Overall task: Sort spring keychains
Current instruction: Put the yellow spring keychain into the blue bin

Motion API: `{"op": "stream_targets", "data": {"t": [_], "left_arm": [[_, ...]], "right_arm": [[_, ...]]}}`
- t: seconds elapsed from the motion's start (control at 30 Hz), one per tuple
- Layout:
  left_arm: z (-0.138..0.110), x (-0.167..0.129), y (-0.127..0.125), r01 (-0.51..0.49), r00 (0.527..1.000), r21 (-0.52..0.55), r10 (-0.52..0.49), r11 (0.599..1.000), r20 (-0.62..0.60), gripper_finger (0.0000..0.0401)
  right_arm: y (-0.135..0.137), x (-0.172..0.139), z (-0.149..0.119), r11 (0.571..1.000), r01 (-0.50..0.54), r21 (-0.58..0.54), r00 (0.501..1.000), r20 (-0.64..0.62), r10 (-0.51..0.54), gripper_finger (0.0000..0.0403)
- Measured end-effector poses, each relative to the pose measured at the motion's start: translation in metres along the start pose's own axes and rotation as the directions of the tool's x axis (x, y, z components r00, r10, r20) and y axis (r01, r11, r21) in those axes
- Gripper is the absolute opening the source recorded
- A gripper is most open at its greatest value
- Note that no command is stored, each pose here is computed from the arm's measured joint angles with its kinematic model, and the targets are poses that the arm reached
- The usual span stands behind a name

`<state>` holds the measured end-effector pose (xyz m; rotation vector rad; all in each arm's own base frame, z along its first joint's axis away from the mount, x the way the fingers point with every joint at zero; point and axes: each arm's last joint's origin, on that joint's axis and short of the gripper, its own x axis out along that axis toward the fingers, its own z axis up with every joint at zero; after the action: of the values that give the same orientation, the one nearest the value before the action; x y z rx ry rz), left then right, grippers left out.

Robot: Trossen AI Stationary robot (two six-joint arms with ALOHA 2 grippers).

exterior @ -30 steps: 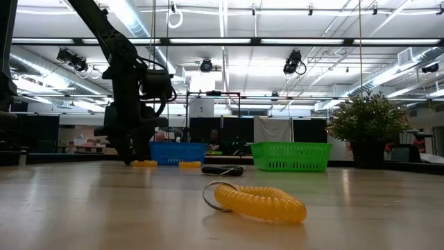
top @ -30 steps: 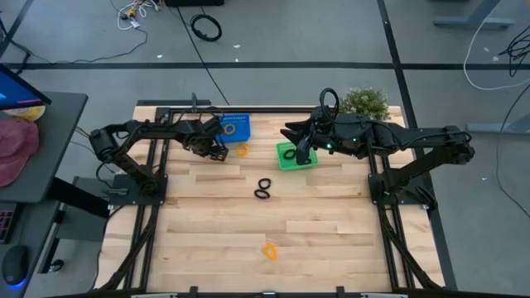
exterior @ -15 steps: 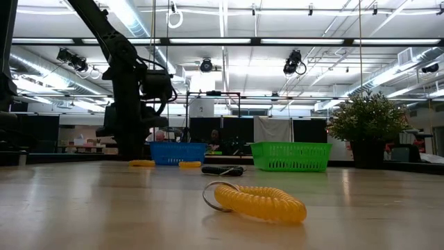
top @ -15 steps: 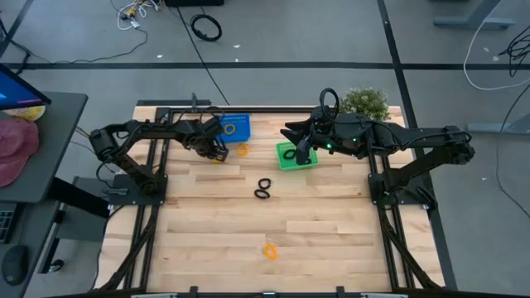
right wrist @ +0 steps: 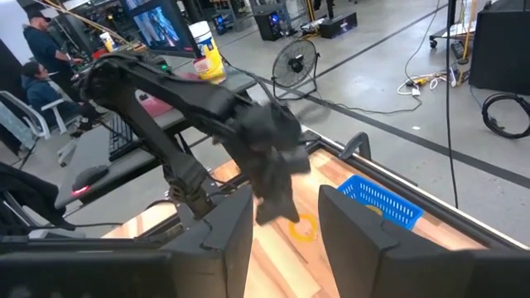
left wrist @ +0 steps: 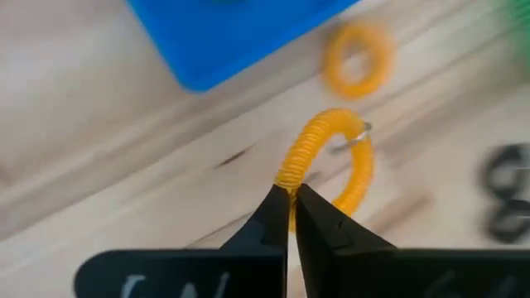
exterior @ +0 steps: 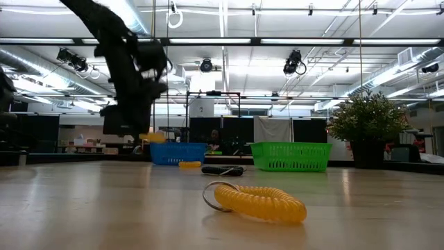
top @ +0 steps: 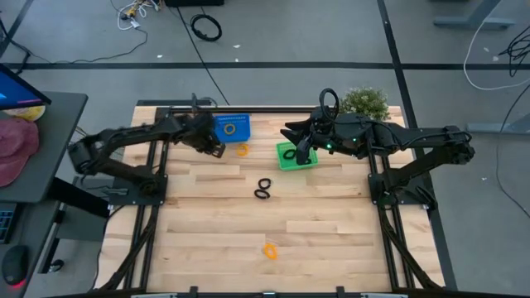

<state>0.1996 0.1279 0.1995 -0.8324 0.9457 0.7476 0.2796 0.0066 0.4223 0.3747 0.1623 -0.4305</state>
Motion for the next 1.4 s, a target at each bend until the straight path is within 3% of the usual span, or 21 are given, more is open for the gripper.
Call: {"op": "stream_targets", "data": {"t": [0.13,0.27,0.37,0.5,0.63,0.73,0.8,1.07,1.3,1.4], "left_arm": [[0.005,-0.048,-0.007,0.112,0.980,0.057,-0.120,0.992,0.161,0.0005],[0.007,-0.101,-0.012,0.208,0.896,0.131,-0.242,0.969,0.373,0.0006],[0.008,-0.141,-0.016,0.282,0.762,0.217,-0.355,0.935,0.542,0.0005],[0.002,-0.182,-0.017,0.345,0.535,0.362,-0.498,0.866,0.682,0.0005],[-0.006,-0.214,-0.022,0.305,0.311,0.592,-0.665,0.746,0.679,0.0005],[-0.010,-0.225,-0.029,0.269,0.208,0.708,-0.757,0.653,0.619,0.0005],[-0.012,-0.226,-0.032,0.271,0.184,0.726,-0.774,0.632,0.606,0.0005],[-0.005,-0.207,-0.055,0.287,0.221,0.735,-0.789,0.614,0.573,0.0005],[0.006,-0.184,-0.069,0.289,0.298,0.686,-0.744,0.667,0.598,0.0005],[0.011,-0.179,-0.072,0.293,0.291,0.655,-0.717,0.697,0.633,0.0005]], "right_arm": [[-0.001,0.000,0.000,1.000,0.002,-0.016,1.000,0.001,-0.002,0.0139],[-0.003,0.001,0.001,1.000,0.012,-0.019,1.000,0.004,-0.012,0.0139],[-0.006,0.003,0.003,1.000,0.022,-0.016,1.000,0.007,-0.022,0.0139],[-0.009,0.004,0.004,1.000,0.013,-0.012,1.000,0.001,-0.013,0.0139],[-0.010,0.005,0.004,1.000,0.016,-0.012,1.000,0.002,-0.016,0.0139],[-0.010,0.005,0.004,1.000,0.016,-0.012,1.000,0.002,-0.016,0.0139],[-0.010,0.005,0.004,1.000,0.016,-0.012,1.000,0.002,-0.016,0.0139],[-0.010,0.005,0.004,1.000,0.016,-0.012,1.000,0.002,-0.016,0.0139],[-0.010,0.005,0.004,1.000,0.016,-0.008,1.000,0.002,-0.016,0.0139],[-0.010,0.005,0.004,1.000,0.015,-0.007,1.000,0.002,-0.015,0.0139]]}}
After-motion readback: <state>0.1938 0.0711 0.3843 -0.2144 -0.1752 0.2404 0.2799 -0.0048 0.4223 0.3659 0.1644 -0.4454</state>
